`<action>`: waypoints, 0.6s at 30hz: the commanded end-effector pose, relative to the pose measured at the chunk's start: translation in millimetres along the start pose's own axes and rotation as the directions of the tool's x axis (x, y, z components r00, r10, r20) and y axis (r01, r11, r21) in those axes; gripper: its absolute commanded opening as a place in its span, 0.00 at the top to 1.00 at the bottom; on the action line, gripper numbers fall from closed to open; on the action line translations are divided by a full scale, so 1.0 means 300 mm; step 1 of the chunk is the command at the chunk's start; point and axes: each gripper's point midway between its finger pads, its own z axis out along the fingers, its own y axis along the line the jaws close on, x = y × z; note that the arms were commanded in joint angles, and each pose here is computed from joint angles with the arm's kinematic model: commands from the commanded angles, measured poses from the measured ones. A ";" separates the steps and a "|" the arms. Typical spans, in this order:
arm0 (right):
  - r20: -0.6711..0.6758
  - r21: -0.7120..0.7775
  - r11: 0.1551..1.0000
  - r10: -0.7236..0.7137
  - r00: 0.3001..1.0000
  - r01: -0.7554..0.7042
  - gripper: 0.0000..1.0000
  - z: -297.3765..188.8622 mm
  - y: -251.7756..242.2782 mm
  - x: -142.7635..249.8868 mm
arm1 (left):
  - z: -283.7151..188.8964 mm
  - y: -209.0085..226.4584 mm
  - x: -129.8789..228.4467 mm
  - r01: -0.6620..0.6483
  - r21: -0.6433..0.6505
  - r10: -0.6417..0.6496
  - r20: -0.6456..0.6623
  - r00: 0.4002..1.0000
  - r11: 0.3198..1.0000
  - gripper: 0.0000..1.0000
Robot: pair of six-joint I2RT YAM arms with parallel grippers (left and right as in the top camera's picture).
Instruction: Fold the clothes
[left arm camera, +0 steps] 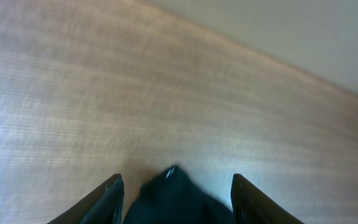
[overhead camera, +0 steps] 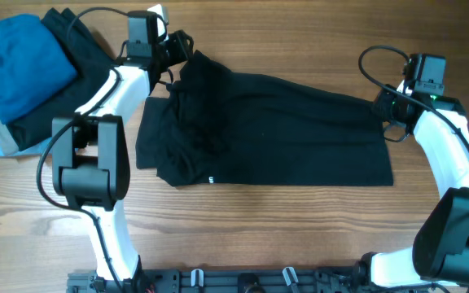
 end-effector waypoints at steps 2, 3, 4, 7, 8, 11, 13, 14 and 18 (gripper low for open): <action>0.002 0.024 1.000 0.009 1.000 -0.009 0.96 -0.009 -0.023 0.000 | 0.142 0.008 0.090 -0.034 0.005 0.034 0.004 0.999 0.999 0.47; 0.001 0.024 1.000 0.008 1.000 -0.008 0.96 -0.009 -0.023 0.001 | 0.159 0.001 0.113 -0.038 0.008 0.038 -0.007 0.999 0.999 0.47; 0.002 0.025 1.000 0.008 1.000 -0.008 0.96 -0.009 -0.023 0.000 | 0.180 -0.003 0.149 -0.043 0.008 0.043 -0.028 0.999 0.999 0.47; 0.000 0.025 1.000 0.008 1.000 -0.008 0.96 -0.009 -0.024 0.002 | 0.210 0.020 0.188 -0.044 -0.019 0.043 -0.043 0.998 0.999 0.49; -0.005 0.026 1.000 0.008 1.000 -0.007 0.96 -0.009 -0.025 0.006 | 0.215 0.030 0.200 -0.042 -0.026 0.041 -0.053 0.998 0.999 0.65; -0.009 0.028 1.000 0.007 1.000 -0.007 0.96 -0.009 -0.026 0.010 | 0.202 0.005 0.166 -0.048 -0.007 0.048 -0.024 0.999 0.999 0.96; -0.009 0.028 1.000 0.007 1.000 -0.007 0.96 -0.009 -0.026 0.009 | 0.149 -0.051 0.065 -0.063 0.027 0.062 0.058 0.996 0.998 0.96; -0.008 0.028 1.000 0.008 1.000 -0.007 0.96 -0.009 -0.026 0.008 | 0.109 -0.082 0.005 -0.072 0.044 0.067 0.103 0.992 0.996 0.96; 0.023 0.047 0.999 0.005 1.000 -0.006 0.96 -0.010 -0.036 -0.015 | -0.048 -0.136 -0.061 -0.062 0.030 0.059 0.086 0.995 0.998 0.96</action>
